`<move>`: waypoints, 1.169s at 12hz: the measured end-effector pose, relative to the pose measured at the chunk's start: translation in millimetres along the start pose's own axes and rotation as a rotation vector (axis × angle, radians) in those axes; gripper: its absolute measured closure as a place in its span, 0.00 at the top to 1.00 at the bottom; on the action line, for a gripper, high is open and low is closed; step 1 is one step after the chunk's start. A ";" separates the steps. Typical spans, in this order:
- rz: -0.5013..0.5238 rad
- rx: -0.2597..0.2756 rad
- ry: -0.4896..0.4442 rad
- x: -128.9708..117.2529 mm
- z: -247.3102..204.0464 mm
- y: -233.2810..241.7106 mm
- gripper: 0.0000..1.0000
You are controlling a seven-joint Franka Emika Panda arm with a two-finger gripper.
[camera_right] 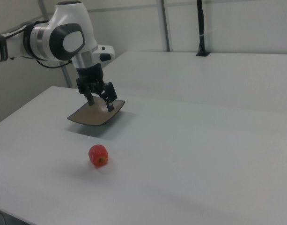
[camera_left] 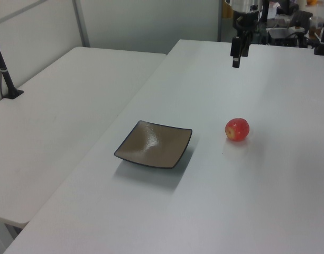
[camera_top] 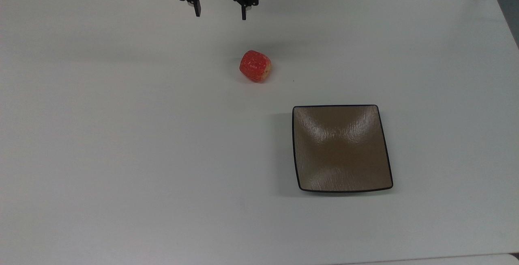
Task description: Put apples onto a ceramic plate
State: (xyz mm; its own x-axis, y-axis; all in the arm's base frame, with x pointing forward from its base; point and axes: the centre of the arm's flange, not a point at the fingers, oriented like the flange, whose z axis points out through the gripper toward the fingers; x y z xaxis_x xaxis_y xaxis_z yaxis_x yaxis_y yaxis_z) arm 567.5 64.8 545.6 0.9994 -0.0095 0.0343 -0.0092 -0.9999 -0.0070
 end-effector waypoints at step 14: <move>-0.068 0.026 -0.077 1.9 53.5 -48.3 1.00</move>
State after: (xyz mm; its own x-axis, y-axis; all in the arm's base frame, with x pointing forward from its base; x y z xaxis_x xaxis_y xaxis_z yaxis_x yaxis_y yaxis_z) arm 571.7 113.4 492.5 0.9974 0.0600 -0.0409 0.0586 -0.9977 -0.0333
